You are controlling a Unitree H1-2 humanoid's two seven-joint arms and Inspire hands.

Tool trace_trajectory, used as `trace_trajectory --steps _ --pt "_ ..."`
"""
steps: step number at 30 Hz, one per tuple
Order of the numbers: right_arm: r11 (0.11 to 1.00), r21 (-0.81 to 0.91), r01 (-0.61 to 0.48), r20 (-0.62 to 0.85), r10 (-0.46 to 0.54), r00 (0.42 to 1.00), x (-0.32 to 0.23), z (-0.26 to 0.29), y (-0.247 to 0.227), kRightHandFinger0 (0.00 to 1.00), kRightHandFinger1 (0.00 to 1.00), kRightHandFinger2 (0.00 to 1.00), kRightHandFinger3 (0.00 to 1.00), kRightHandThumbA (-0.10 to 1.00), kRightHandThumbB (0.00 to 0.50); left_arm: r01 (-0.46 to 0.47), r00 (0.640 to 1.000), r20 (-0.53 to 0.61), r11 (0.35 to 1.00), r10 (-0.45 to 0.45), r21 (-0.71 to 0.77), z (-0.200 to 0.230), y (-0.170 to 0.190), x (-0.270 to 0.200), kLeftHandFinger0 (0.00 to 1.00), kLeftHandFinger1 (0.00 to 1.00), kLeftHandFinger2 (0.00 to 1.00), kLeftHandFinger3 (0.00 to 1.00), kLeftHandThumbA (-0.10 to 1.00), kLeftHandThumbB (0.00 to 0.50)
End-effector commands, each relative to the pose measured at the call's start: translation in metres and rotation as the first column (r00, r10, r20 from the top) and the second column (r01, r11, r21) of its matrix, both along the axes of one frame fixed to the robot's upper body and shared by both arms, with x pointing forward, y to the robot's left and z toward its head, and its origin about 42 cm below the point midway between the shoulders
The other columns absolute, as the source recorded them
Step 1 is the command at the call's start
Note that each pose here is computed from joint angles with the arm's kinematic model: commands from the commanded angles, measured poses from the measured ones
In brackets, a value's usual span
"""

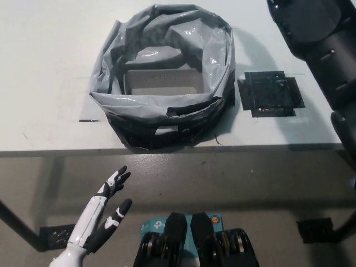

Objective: Use the right hand to pick up a small rectangular container and put it into a plastic bag and lift the bag

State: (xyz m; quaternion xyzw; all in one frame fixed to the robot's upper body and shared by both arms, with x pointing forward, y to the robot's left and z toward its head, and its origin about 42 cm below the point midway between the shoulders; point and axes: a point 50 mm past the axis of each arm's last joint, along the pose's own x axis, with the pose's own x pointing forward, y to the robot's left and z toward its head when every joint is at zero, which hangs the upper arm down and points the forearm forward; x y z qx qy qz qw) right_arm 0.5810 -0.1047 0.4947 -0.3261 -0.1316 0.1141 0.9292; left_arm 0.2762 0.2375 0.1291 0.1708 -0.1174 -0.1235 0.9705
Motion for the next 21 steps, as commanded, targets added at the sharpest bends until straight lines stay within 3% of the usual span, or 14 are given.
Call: trace_trajectory --steps 1,2,3,6,8,10,14,17,21 --pt "0.947 0.184 -0.262 0.432 0.162 0.887 -0.097 0.176 -0.038 1.00 1.00 1.00 1.00 0.96 0.466 -0.004 0.996 0.085 1.000 0.003 0.014 0.024 0.005 0.020 1.00 0.99 0.99 1.00 0.88 0.212" --pt "0.928 0.211 -0.306 0.433 0.192 0.881 -0.106 0.186 -0.042 1.00 1.00 1.00 1.00 0.96 0.464 -0.004 0.996 0.090 1.000 0.003 0.013 0.025 0.005 0.022 1.00 0.99 1.00 1.00 0.88 0.211" --pt "0.868 0.281 -0.410 0.455 0.256 0.853 -0.125 0.205 -0.050 1.00 1.00 1.00 1.00 0.88 0.476 -0.006 0.994 0.106 1.000 0.004 0.015 0.028 0.003 0.027 1.00 1.00 1.00 1.00 0.90 0.213" --pt "0.819 0.268 -0.507 0.587 0.279 0.760 -0.170 0.225 -0.081 1.00 1.00 1.00 1.00 0.93 0.445 -0.020 0.988 0.152 0.999 0.016 0.026 0.038 0.003 0.041 1.00 1.00 1.00 1.00 0.96 0.218" --pt "0.850 0.203 -0.486 0.671 0.241 0.701 -0.197 0.227 -0.100 1.00 1.00 1.00 1.00 1.00 0.419 -0.018 0.984 0.178 1.000 0.014 0.024 0.049 0.003 0.054 1.00 1.00 1.00 1.00 0.97 0.209" --pt "0.876 0.184 -0.445 0.761 0.159 0.629 -0.234 0.211 -0.123 1.00 1.00 1.00 1.00 1.00 0.398 -0.012 0.981 0.194 1.000 0.007 0.025 0.057 0.001 0.065 1.00 1.00 1.00 1.00 1.00 0.215" --pt "0.883 0.185 -0.431 0.823 0.100 0.559 -0.274 0.164 -0.149 1.00 1.00 1.00 1.00 1.00 0.407 0.002 0.979 0.205 1.000 -0.008 0.026 0.067 -0.002 0.075 1.00 1.00 1.00 1.00 0.99 0.199" --pt "0.883 0.159 -0.441 0.861 0.095 0.500 -0.306 0.125 -0.165 1.00 1.00 1.00 1.00 1.00 0.361 0.007 0.975 0.220 1.000 -0.012 0.027 0.075 -0.003 0.084 1.00 1.00 1.00 1.00 1.00 0.196" --pt "0.871 0.201 -0.448 0.884 0.036 0.466 -0.327 0.102 -0.175 1.00 1.00 1.00 1.00 1.00 0.384 0.012 0.973 0.232 0.999 -0.019 0.030 0.080 -0.005 0.090 1.00 1.00 1.00 1.00 1.00 0.203"
